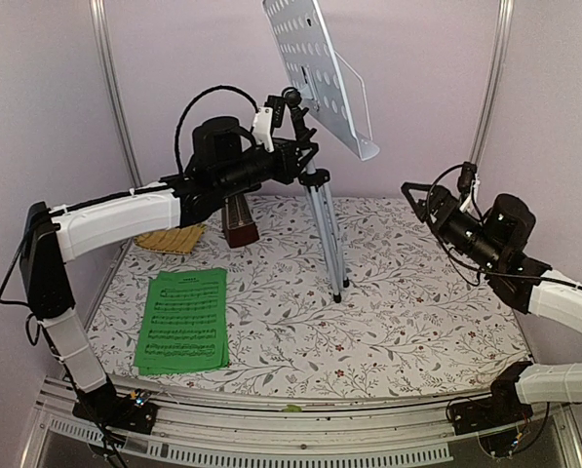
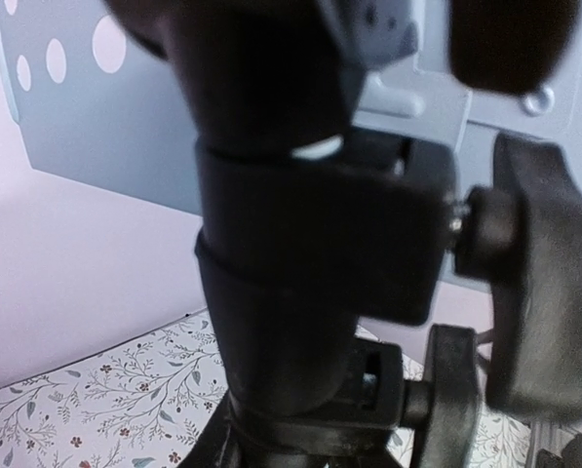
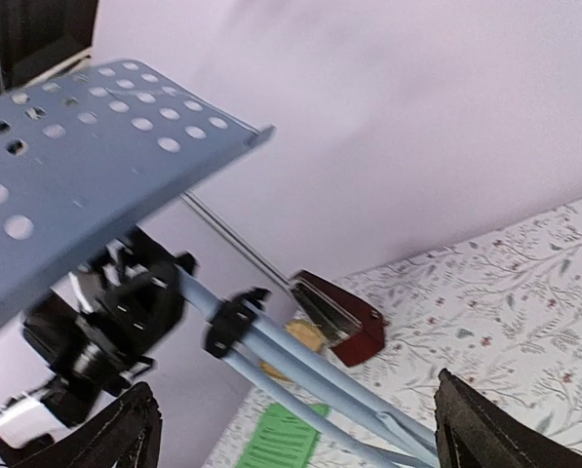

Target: Set up the instrument practice props

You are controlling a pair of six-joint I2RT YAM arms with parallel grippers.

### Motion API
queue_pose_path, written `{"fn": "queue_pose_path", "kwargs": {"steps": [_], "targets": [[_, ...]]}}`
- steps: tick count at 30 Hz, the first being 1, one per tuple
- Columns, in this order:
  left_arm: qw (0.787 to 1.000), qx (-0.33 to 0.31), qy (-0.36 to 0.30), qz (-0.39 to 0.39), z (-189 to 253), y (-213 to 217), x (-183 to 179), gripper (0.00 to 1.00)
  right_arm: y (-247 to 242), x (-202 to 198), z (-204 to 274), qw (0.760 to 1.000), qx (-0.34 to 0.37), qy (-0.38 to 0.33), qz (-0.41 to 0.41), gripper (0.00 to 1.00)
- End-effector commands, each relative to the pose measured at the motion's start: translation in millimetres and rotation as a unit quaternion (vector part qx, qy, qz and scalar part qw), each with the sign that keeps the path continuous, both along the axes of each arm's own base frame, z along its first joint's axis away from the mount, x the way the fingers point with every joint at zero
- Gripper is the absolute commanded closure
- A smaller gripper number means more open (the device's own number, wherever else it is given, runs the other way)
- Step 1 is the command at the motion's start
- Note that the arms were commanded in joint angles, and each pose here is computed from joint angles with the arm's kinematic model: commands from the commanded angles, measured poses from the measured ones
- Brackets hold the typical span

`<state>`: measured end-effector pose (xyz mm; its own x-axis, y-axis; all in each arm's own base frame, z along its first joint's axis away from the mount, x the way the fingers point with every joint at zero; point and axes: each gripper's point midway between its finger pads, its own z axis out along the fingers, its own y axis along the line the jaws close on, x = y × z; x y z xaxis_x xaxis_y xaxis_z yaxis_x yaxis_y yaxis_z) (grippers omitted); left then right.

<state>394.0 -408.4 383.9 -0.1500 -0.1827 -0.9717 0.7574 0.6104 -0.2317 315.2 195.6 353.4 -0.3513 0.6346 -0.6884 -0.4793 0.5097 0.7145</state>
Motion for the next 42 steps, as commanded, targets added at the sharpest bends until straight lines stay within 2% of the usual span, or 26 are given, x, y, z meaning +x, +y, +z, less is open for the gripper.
{"fn": "queue_pose_path", "kwargs": {"steps": [1,9,16,22,34,42], "targets": [[0.993,-0.073,-0.085,-0.031,86,0,-25,1.00,0,4,-33,0.994,-0.085,-0.046,-0.042,0.02],[0.992,-0.069,-0.083,-0.059,91,-17,-32,1.00,68,23,-90,0.977,-0.205,-0.050,-0.014,0.05],[0.992,-0.058,-0.083,-0.077,90,-32,-43,1.00,94,49,-117,0.965,-0.259,-0.036,-0.027,0.05],[0.991,-0.054,-0.089,-0.088,100,-36,-54,1.00,84,68,-133,0.954,-0.290,-0.003,-0.079,0.05],[0.992,-0.037,-0.090,-0.084,118,-39,-64,1.00,69,81,-145,0.935,-0.329,0.028,-0.127,0.04],[0.995,-0.006,-0.087,-0.053,122,-40,-60,1.00,56,84,-136,0.936,-0.332,0.021,-0.120,0.02]]}}
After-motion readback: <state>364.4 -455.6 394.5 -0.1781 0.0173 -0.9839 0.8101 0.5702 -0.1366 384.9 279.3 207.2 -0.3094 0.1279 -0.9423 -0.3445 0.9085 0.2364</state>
